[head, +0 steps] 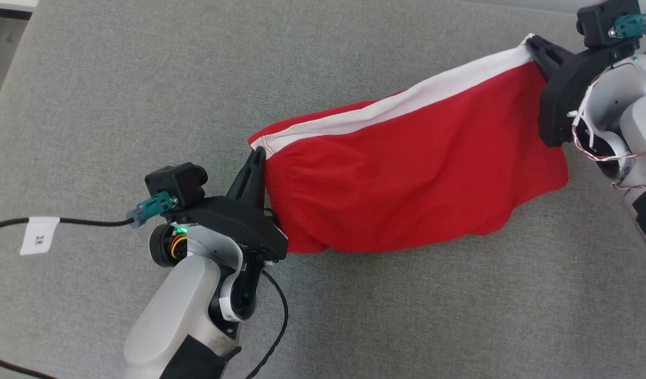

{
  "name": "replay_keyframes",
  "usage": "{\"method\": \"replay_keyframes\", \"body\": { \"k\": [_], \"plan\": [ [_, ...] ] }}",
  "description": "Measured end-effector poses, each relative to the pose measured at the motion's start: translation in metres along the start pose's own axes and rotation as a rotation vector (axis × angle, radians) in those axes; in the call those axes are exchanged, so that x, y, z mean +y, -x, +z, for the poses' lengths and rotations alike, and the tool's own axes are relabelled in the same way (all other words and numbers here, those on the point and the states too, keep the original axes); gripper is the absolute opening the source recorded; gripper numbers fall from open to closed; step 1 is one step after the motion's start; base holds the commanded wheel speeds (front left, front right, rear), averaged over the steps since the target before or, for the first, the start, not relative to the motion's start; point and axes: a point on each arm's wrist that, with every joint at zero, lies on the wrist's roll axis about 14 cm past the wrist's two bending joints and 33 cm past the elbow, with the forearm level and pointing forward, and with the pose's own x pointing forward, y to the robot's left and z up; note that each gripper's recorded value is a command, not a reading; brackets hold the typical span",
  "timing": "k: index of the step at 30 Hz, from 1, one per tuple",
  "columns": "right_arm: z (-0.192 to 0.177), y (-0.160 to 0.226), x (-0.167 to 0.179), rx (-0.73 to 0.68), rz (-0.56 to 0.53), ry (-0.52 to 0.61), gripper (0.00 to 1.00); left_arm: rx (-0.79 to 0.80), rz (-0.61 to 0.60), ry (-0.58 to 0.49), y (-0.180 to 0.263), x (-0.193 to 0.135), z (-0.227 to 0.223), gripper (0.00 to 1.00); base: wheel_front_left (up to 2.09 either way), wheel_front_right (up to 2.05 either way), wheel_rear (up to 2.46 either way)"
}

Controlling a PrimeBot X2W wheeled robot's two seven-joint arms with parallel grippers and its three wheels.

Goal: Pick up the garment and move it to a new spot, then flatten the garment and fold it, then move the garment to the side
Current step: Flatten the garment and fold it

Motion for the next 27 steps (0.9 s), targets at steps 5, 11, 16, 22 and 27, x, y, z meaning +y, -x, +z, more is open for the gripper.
{"method": "replay_keyframes", "body": {
  "k": [5,11,16,22,27],
  "plan": [
    [0.01,-0.009,0.002,-0.028,-0.007,0.042,0.0,0.004,0.005,-0.009,-0.004,-0.001,0.0,0.0,0.0,0.0,0.0],
    [0.006,-0.022,0.009,-0.011,0.006,0.05,0.0,0.004,0.016,-0.023,-0.011,0.002,0.001,0.0,0.0,0.0,0.0],
    [0.0,-0.027,0.008,-0.003,0.002,0.021,1.0,0.002,0.03,-0.02,-0.014,0.006,0.001,1.0,0.0,0.0,0.0],
    [0.011,-0.021,0.011,-0.036,0.005,-0.027,1.0,-0.044,0.022,-0.037,-0.012,0.005,0.01,1.0,0.0,0.0,0.0],
    [0.011,-0.006,0.004,0.029,-0.011,-0.086,1.0,-0.123,-0.013,-0.176,0.006,0.011,0.026,1.0,0.0,0.0,0.0]
  ]
}}
